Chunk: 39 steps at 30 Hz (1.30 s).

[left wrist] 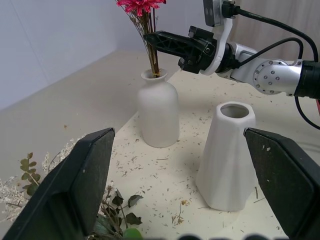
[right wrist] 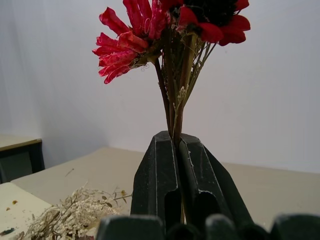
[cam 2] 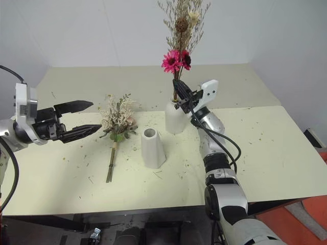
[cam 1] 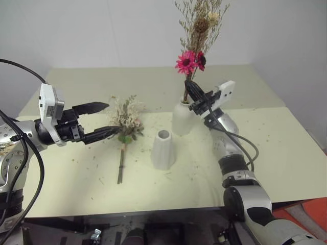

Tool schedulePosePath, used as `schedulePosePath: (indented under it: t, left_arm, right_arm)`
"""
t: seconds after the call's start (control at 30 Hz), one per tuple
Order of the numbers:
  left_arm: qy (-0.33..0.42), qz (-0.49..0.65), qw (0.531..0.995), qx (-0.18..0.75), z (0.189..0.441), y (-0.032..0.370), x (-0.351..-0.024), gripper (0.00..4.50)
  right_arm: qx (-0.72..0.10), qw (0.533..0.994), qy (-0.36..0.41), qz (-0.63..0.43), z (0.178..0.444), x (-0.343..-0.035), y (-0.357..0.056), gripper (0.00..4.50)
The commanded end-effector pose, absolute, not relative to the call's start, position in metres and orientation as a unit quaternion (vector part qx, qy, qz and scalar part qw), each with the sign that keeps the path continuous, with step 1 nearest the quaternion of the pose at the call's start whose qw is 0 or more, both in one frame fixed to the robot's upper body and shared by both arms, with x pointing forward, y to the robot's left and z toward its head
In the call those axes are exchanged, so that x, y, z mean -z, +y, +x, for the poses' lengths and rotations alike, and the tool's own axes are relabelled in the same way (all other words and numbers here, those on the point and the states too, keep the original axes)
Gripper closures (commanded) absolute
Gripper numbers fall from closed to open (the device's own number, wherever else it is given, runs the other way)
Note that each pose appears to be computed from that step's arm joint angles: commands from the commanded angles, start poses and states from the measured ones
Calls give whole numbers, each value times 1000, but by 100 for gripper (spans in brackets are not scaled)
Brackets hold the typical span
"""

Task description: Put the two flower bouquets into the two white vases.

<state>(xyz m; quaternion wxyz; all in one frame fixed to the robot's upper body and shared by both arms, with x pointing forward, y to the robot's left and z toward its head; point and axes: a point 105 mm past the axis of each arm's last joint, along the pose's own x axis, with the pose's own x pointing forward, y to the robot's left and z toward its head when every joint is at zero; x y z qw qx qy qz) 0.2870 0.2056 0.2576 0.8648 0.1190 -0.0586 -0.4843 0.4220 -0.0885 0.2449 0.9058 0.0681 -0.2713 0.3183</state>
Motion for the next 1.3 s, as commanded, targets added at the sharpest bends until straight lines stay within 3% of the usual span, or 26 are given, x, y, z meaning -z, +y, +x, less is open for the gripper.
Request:
schedulePosePath:
  t: [0.03,0.07,0.17,0.5,0.77,0.97,1.17,1.3]
  left_arm:
    - [-89,140,864,475,282,208,-272,0]
    - [-89,139,864,476,282,207,-273,0]
    - [-90,136,860,484,280,205,-273,0]
    - [-93,138,862,478,285,206,-272,0]
    - [-75,137,886,437,296,214,-269,0]
    - [-56,112,914,387,290,224,-264,0]
    - [64,131,962,230,298,241,-243,0]
    - [120,139,971,151,297,244,-232,0]
  right_arm:
    - [-324,896,-297,65,418,-257,-86,447]
    - [-331,894,-294,72,418,-256,-86,447]
    - [-334,893,-293,71,417,-256,-87,366]
    - [-346,890,-289,62,407,-245,-96,13]
    - [-294,918,-262,43,411,-237,-130,6]
    - [-307,915,-260,-3,387,-241,-154,6]
    - [-362,919,-149,-50,362,-245,-168,6]
    - [-428,876,-101,-201,331,-251,-165,6]
